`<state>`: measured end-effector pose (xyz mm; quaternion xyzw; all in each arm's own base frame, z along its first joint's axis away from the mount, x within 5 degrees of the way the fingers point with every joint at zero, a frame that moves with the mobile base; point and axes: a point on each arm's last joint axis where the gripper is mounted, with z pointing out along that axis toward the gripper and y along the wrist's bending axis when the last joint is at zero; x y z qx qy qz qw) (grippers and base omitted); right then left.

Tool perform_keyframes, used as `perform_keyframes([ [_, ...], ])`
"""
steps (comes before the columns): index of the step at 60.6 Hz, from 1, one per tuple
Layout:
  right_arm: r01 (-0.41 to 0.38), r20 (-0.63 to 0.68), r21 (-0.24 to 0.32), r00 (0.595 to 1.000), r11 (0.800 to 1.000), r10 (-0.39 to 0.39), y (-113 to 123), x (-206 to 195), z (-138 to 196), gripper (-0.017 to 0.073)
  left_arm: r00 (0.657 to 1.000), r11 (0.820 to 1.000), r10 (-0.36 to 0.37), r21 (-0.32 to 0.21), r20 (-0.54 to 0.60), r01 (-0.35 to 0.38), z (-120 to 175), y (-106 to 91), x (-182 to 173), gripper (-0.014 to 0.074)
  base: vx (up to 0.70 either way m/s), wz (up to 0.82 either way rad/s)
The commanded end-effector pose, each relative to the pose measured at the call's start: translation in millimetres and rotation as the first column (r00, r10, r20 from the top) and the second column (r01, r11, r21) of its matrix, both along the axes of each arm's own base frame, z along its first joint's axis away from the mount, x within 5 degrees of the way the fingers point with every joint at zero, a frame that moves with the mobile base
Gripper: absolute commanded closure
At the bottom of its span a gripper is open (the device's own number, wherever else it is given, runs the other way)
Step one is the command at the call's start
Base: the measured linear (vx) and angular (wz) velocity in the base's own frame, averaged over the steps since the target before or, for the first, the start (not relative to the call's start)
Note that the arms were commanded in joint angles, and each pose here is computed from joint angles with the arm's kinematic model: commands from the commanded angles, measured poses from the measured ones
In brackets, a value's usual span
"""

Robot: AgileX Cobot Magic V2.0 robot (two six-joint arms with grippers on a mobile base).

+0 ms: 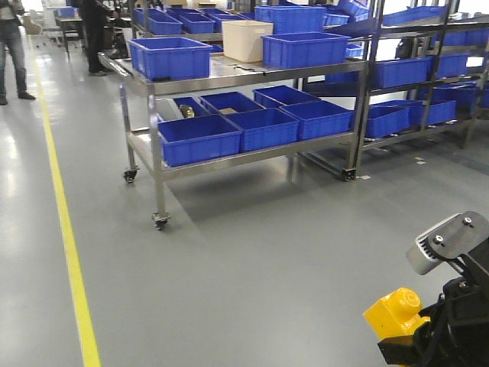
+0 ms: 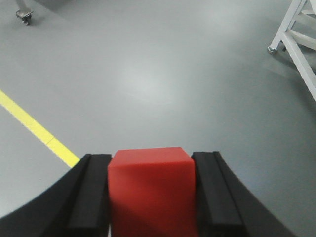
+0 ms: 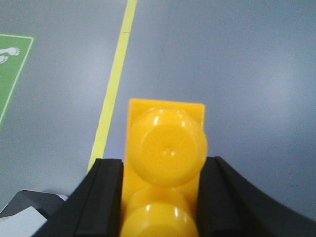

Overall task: Pick red and yellow blocks into blue bin
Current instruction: 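Drive the base away from the table holding both blocks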

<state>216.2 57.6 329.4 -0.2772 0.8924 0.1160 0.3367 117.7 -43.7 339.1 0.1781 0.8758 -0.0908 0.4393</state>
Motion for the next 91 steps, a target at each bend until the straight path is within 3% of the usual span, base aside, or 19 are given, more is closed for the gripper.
perform_keyframes([
  [1, 0.015, 0.076, 0.031, 0.997, 0.999, -0.017, 0.9, 1.7, 13.8, 0.0235, 0.997, 0.999, 0.002, -0.042, 0.083, 0.002, 12.8, -2.4, 3.4, 0.0343, 0.32, -0.22],
  [91, 0.014, 0.075, 0.030, 0.997, 0.999, -0.017, 0.9, 1.6, 13.7, 0.0235, 0.997, 0.999, 0.000, -0.040, 0.076, 0.003, 12.2, -2.4, 3.0, 0.0343, 0.45, -0.13],
])
